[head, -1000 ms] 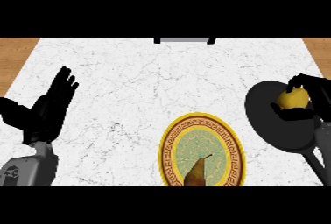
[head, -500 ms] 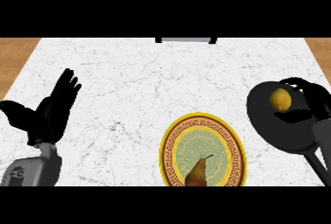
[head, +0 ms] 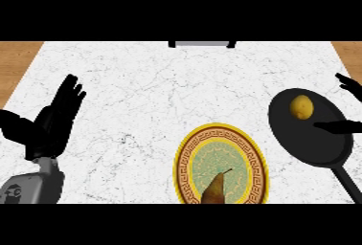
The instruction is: Pick the lemon from the plate and place it in the pan
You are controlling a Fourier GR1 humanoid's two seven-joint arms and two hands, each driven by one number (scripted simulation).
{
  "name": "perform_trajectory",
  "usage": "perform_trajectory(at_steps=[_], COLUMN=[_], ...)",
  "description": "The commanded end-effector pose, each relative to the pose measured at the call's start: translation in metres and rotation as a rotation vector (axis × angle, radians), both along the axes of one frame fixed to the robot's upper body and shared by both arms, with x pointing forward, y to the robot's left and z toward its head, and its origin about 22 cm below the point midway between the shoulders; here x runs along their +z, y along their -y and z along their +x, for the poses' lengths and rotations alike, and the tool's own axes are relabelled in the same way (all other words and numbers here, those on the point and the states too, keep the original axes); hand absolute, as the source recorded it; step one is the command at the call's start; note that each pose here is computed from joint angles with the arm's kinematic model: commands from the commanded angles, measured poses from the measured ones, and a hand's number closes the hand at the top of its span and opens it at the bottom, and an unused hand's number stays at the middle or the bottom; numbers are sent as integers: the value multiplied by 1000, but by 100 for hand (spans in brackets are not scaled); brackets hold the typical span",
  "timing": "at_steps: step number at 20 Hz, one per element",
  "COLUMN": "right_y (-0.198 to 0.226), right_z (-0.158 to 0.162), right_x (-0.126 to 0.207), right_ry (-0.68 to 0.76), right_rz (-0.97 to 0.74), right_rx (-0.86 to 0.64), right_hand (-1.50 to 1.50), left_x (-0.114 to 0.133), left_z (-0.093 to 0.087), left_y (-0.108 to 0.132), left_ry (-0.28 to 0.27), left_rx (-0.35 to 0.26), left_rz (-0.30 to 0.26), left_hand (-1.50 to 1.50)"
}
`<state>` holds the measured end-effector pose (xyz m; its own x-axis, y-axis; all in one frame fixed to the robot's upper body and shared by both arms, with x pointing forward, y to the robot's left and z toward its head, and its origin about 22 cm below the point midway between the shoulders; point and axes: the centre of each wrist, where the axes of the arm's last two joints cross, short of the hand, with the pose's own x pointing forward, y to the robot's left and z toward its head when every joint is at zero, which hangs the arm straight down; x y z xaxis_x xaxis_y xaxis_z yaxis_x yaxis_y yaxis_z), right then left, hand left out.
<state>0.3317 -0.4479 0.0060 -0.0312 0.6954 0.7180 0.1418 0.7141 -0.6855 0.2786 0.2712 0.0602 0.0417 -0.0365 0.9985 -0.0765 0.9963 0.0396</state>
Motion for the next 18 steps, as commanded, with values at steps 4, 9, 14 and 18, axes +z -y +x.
perform_trajectory(at_steps=[4,9,14,18], right_y=[72,115,133,141], right_z=[-50,-101,-127,-141], right_x=[20,26,32,36], right_ry=[75,119,93,113], right_rz=[325,473,480,473], right_rx=[-28,47,111,125], right_hand=[-150,-150,-150,-150], left_x=[2,-15,-2,-10], left_z=[-1,-12,-2,4], left_y=[-7,-19,4,4], left_ry=[8,-16,4,-4], left_rx=[15,18,4,16], left_rz=[6,-12,-2,-11], left_hand=[0,0,0,0])
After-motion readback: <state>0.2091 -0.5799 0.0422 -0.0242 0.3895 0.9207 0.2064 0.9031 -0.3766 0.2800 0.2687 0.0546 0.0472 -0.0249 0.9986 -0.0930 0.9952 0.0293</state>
